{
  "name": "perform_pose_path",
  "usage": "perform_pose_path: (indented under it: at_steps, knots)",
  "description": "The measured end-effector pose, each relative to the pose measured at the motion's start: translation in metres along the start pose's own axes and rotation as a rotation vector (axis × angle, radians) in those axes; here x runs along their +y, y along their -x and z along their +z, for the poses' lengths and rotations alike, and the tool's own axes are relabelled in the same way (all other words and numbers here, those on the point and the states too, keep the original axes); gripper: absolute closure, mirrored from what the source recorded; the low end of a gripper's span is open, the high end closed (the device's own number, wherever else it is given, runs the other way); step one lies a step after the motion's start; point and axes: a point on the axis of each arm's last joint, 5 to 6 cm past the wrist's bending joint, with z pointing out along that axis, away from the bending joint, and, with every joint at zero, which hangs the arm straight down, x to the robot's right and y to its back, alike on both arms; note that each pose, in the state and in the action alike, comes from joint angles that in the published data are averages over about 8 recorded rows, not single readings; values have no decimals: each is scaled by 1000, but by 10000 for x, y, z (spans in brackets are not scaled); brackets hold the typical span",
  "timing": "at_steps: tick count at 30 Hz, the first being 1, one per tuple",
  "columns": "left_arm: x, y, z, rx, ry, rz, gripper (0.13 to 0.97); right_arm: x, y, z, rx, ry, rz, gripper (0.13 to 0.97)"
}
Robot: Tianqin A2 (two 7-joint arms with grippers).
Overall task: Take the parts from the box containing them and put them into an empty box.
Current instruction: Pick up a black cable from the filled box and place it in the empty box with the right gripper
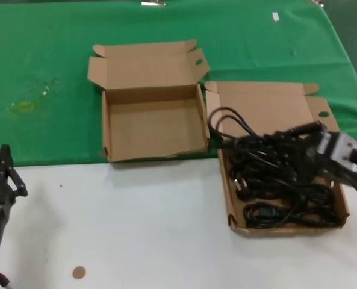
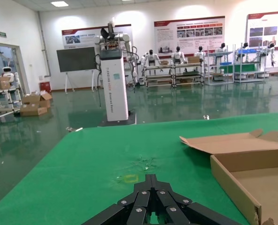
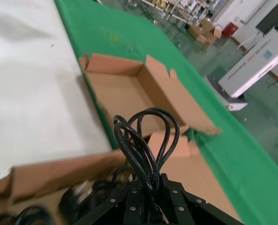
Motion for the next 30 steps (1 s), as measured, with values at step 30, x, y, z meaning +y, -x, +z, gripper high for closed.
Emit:
perform_pose_path:
  at_steps: [30]
  knots:
    - [0,0,0,0,0,0,953,-1216,-215,1575,-41,-118,-91,887]
